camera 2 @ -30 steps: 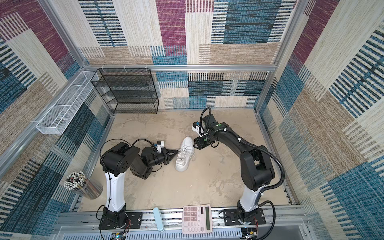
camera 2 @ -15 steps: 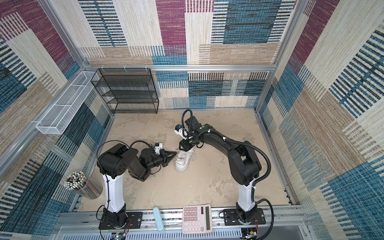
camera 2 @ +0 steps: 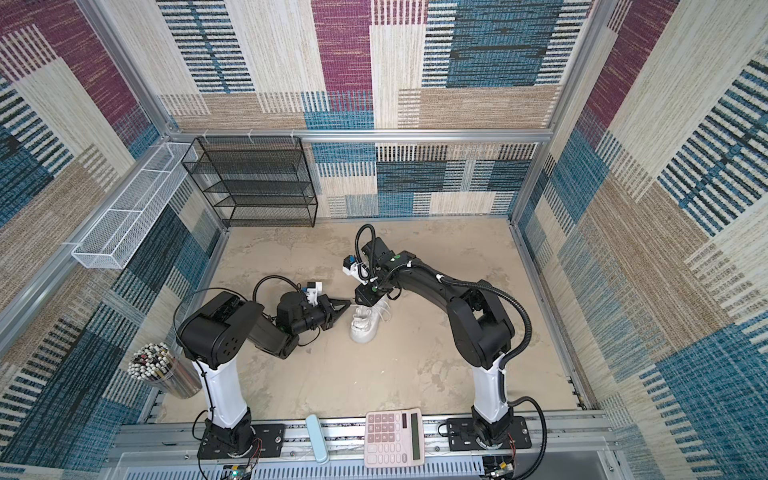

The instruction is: Tie the shoes

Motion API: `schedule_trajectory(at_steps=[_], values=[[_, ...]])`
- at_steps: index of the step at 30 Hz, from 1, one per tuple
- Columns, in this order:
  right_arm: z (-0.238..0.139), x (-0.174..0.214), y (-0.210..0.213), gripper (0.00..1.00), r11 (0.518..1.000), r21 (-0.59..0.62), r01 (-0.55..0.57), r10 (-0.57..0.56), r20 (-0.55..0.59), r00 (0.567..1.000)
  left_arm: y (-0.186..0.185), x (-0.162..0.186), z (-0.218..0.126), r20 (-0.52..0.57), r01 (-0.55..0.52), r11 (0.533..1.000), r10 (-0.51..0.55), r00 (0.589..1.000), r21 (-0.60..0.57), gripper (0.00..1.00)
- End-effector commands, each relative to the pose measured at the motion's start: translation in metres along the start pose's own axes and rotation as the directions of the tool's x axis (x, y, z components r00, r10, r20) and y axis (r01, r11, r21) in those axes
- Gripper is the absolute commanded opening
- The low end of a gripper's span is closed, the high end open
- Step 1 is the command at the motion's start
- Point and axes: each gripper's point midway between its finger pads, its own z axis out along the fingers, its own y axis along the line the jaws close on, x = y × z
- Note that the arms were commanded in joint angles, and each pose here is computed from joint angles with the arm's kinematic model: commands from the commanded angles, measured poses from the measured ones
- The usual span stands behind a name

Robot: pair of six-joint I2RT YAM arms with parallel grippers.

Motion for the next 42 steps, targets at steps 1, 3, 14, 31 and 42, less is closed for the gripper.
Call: schedule_trajectory(at_steps=[1,3,14,31,42], values=[[0.002,0.004,-0.006,0.32,0.999,0.031,0.013,-0.012,-0.025,1.0,-0.002,-0.003,0.0,0.01,-0.043,0.999,0.043,0.999,-0.016,0.0],[0.004,0.009,-0.009,0.3,0.999,0.05,0.015,-0.013,-0.042,0.999,-0.002,-0.004,-0.001,0.01,-0.05,0.998,0.051,0.999,-0.026,0.0],[0.008,0.024,-0.016,0.26,0.996,0.089,0.02,-0.012,-0.089,0.996,-0.005,-0.004,-0.004,0.001,-0.084,0.995,0.084,0.996,-0.06,0.0],[0.008,0.029,-0.018,0.26,0.995,0.102,0.02,-0.009,-0.1,0.995,0.0,-0.006,-0.02,-0.003,-0.146,0.975,0.148,0.989,-0.168,0.0],[0.007,0.032,-0.018,0.26,0.994,0.107,0.02,-0.009,-0.106,0.994,0.005,-0.01,-0.025,0.001,-0.154,0.967,0.158,0.988,-0.202,0.0]])
